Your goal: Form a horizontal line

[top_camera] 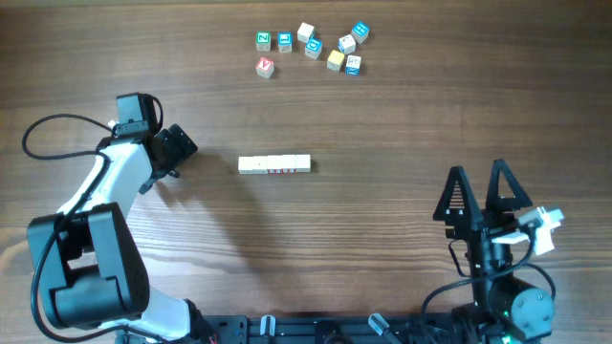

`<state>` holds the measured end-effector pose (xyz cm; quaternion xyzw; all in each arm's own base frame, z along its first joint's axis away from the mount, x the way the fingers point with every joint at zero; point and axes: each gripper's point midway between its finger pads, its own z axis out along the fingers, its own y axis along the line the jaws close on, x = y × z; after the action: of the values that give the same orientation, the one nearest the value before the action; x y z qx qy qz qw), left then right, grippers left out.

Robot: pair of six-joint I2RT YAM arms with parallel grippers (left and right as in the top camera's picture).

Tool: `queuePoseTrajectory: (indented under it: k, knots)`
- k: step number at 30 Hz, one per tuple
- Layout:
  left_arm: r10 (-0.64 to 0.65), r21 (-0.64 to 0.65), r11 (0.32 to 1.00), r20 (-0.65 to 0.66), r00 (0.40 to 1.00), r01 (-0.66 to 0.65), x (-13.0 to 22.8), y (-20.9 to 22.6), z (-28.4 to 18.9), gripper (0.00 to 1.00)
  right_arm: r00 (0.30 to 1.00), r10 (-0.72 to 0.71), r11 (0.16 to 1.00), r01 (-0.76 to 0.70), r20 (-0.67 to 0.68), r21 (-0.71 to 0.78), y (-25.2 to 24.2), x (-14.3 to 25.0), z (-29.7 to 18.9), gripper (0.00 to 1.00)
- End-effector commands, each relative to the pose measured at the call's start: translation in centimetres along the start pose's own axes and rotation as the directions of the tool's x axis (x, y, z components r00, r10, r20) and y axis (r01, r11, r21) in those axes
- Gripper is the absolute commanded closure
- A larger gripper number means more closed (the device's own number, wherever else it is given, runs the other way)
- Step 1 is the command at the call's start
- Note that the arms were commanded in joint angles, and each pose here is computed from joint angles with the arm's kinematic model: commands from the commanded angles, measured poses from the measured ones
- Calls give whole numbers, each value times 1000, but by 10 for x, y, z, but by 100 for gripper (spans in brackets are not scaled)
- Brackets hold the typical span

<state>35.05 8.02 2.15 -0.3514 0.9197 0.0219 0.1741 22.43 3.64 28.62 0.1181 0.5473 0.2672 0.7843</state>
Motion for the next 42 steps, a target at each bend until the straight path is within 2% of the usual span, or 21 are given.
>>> queuePoseTrajectory:
  k: [1, 3, 9, 14, 34, 37, 39, 42]
  knots:
    - [-14, -11, 1000, -2, 1000, 14, 1, 4, 2, 0, 999, -8, 1000, 8, 38, -3, -8, 7, -4, 0]
    - [-14, -11, 1000, -2, 1000, 14, 1, 4, 2, 0, 999, -7, 1000, 7, 40, -2, -8, 7, -4, 0]
    - [-14, -11, 1000, -3, 1000, 14, 1, 4, 2, 0, 991, -30, 996, 41, -133, 84, -30, 49, -7, 0]
    - [-14, -11, 1000, -2, 1000, 14, 1, 4, 2, 0, 937, -38, 978, 106, -348, 179, -59, 99, -23, 0]
    - [-14, -11, 1000, -2, 1000, 14, 1, 4, 2, 0, 940, -42, 974, 113, -339, 195, -62, 97, -23, 0]
    - [-15, -11, 1000, -2, 1000, 14, 1, 4, 2, 0, 894, -248, 943, 310, -372, 116, -61, 97, -23, 0]
    - [-14, -11, 1000, -2, 1000, 14, 1, 4, 2, 0, 827, -409, 886, 461, -386, 48, -61, 97, -23, 0]
    - [-15, -11, 1000, -2, 1000, 14, 1, 4, 2, 0, 798, -461, 860, 509, -390, 25, -61, 97, -23, 0]
